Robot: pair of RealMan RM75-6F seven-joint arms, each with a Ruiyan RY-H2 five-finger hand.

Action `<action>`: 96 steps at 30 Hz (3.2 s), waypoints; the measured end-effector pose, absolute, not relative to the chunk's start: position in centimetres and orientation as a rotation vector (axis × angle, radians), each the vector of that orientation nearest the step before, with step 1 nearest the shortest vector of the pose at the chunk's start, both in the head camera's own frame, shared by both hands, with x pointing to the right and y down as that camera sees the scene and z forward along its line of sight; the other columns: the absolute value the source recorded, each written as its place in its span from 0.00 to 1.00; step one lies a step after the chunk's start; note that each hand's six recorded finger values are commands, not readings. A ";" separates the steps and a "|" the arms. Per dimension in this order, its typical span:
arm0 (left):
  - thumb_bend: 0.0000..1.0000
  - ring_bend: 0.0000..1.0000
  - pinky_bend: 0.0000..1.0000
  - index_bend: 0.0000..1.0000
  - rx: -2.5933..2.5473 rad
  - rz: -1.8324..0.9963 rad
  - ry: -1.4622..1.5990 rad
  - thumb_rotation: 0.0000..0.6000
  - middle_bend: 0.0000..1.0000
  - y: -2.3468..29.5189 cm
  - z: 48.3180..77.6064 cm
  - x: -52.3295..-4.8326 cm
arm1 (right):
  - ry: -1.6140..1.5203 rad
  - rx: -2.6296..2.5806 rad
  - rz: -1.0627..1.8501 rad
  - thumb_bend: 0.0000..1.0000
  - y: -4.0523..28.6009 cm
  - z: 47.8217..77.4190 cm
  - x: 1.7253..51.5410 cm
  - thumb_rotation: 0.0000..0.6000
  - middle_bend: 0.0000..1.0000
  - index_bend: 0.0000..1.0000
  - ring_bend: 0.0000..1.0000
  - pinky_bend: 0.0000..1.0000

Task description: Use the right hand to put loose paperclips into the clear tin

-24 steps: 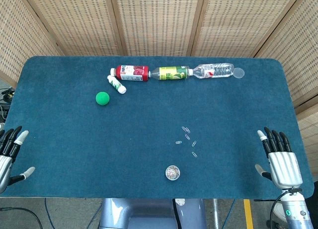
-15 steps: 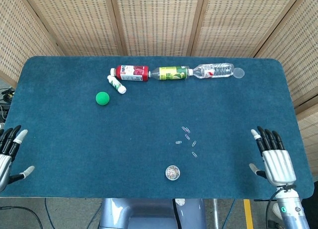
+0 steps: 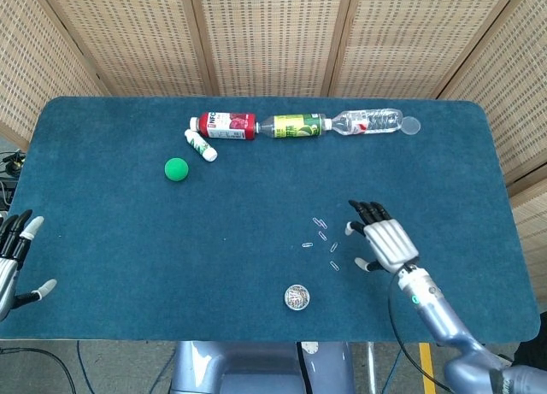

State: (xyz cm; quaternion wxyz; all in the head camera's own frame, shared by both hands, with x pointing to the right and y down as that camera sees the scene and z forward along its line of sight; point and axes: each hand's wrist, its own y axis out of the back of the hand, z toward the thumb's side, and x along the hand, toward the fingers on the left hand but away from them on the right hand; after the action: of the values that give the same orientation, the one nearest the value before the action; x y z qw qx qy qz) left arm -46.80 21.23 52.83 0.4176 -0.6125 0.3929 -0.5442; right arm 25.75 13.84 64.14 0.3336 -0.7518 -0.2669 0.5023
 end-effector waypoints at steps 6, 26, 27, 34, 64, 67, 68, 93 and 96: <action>0.00 0.00 0.00 0.00 -1.541 -1.387 0.990 1.00 0.00 20.8 53.4 -47.2 | -0.687 -2.011 1.339 0.28 12.0 67.3 21.2 1.00 0.00 0.46 0.00 0.00; 0.00 0.00 0.00 0.00 -1.542 -1.403 0.981 1.00 0.00 20.6 54.0 -47.3 | -0.609 -2.010 1.408 0.30 12.2 72.3 16.5 1.00 0.00 0.49 0.00 0.00; 0.00 0.00 0.00 0.00 -1.542 -1.403 0.981 1.00 0.00 20.6 54.0 -47.3 | -0.605 -2.009 1.412 0.30 12.3 72.4 16.4 1.00 0.00 0.49 0.00 0.00; 0.00 0.00 0.00 0.00 -1.546 -1.403 0.975 1.00 0.00 20.6 54.0 -47.1 | -0.580 -2.009 1.419 0.30 13.1 73.4 15.8 1.00 0.00 0.50 0.00 0.00; 0.00 0.00 0.00 0.00 -1.550 -1.411 0.978 1.00 0.00 20.4 54.2 -47.3 | -0.535 -1.983 1.468 0.34 13.4 75.3 16.0 1.00 0.00 0.51 0.00 0.00; 0.00 0.00 0.00 0.00 -1.550 -1.413 0.976 1.00 0.00 20.4 54.3 -47.3 | -0.528 -1.985 1.472 0.35 13.5 75.5 16.0 1.00 0.00 0.52 0.00 0.00; 0.00 0.00 0.00 0.00 -1.550 -1.413 0.976 1.00 0.00 20.4 54.3 -47.3 | -0.526 -1.985 1.473 0.35 13.6 75.5 16.1 1.00 0.00 0.52 0.00 0.00; 0.00 0.00 0.00 0.00 -1.553 -1.413 0.976 1.00 0.00 20.4 54.4 -47.3 | -0.528 -1.980 1.461 0.45 13.7 75.7 16.0 1.00 0.00 0.64 0.00 0.00; 0.00 0.00 0.00 0.00 -1.556 -1.411 0.976 1.00 0.00 20.4 54.3 -47.3 | -0.543 -1.988 1.440 0.45 13.6 75.1 15.9 1.00 0.00 0.64 0.00 0.00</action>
State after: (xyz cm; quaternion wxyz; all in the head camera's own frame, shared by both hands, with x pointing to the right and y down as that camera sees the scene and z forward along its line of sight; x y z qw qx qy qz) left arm -47.25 20.42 54.35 0.4014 -0.6154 0.3859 -0.5579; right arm 15.92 13.59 75.07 0.3088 -0.7520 -0.2054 0.5450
